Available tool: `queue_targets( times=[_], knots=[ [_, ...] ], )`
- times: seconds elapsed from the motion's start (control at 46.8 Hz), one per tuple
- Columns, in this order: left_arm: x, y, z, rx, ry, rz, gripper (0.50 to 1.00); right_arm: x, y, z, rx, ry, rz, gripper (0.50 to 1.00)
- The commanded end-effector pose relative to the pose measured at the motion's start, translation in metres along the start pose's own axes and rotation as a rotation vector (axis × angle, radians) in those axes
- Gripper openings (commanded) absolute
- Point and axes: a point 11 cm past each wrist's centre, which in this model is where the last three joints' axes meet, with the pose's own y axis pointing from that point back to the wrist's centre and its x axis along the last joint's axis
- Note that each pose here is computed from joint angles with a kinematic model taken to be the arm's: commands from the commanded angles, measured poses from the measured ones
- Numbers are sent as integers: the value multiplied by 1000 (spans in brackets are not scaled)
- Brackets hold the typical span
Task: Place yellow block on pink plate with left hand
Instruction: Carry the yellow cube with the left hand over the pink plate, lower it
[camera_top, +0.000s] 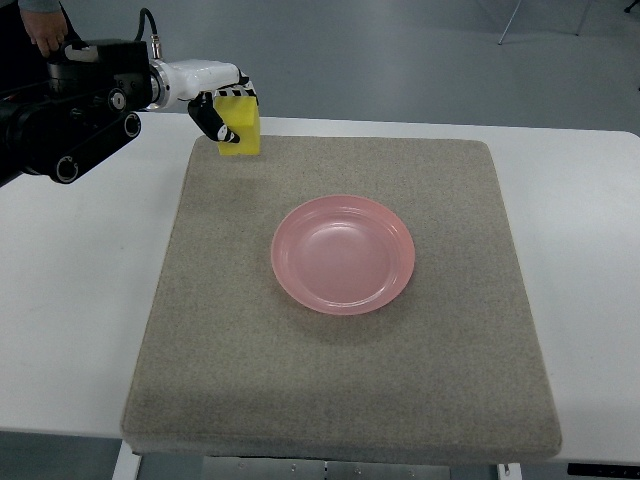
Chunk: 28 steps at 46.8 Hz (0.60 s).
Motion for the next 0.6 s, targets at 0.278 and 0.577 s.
queue_targets(
  times=[0.278, 0.577],
  knots=[
    [-15, 36, 87, -302, -69, -70, 500, 0, 0, 0, 0, -1, 0, 924],
    [-54, 31, 141, -431, -119, -171, 500, 0, 0, 0, 0, -1, 0, 924]
  ],
)
